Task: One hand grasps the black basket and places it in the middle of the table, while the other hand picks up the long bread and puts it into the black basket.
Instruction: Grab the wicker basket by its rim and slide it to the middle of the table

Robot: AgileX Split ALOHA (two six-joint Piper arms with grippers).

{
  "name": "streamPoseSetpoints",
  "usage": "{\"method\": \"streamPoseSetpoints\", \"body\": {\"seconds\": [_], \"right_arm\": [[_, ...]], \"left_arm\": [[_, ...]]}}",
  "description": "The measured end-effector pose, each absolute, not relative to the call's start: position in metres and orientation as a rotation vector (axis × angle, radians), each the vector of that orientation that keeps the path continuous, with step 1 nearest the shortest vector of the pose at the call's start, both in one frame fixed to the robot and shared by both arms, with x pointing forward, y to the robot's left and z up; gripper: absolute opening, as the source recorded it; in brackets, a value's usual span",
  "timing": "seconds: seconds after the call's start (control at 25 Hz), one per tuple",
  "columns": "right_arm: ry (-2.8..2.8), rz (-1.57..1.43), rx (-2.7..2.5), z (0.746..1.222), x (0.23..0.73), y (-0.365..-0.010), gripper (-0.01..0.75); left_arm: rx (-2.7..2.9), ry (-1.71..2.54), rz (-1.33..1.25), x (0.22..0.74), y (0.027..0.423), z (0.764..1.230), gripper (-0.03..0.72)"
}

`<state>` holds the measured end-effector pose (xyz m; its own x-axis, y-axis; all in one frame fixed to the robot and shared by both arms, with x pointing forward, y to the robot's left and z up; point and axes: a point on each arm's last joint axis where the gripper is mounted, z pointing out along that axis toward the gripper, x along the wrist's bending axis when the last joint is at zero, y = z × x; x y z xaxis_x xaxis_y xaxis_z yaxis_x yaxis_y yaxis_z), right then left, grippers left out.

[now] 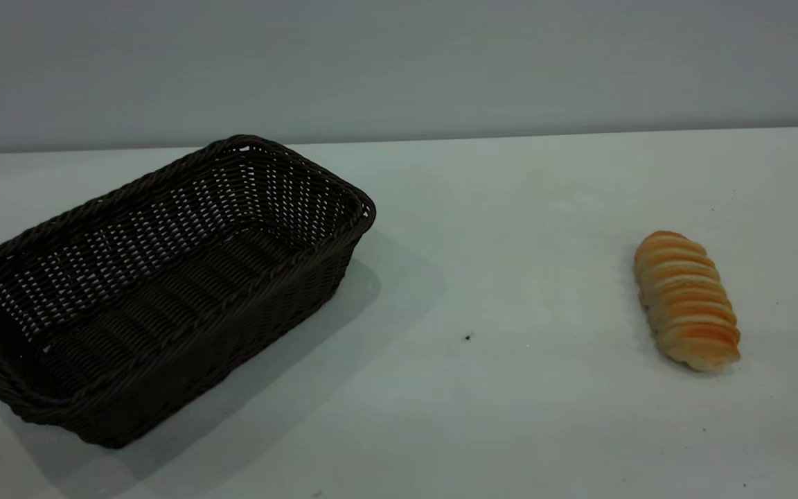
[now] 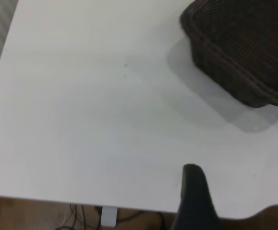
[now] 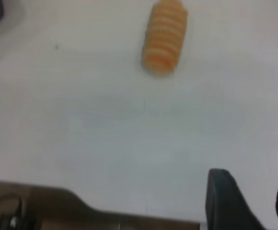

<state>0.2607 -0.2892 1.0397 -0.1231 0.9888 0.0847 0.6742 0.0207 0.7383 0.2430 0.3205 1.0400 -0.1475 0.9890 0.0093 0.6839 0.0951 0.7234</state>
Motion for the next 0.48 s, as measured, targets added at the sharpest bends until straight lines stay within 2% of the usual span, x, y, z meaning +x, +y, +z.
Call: {"method": "streamPoseSetpoints", "body": {"seconds": [0.28, 0.48], "right_arm": [[1.895, 0.851, 1.668, 1.046, 0.290, -0.287, 0.249], [1.893, 0.862, 1.579, 1.050, 0.299, -0.286, 0.318]], "left_arm": [[1.540, 1.942, 0.769, 0.302, 0.311, 1.051, 0.567], [1.618, 2.050, 0.667, 0.352, 0.302, 1.034, 0.567]]}}
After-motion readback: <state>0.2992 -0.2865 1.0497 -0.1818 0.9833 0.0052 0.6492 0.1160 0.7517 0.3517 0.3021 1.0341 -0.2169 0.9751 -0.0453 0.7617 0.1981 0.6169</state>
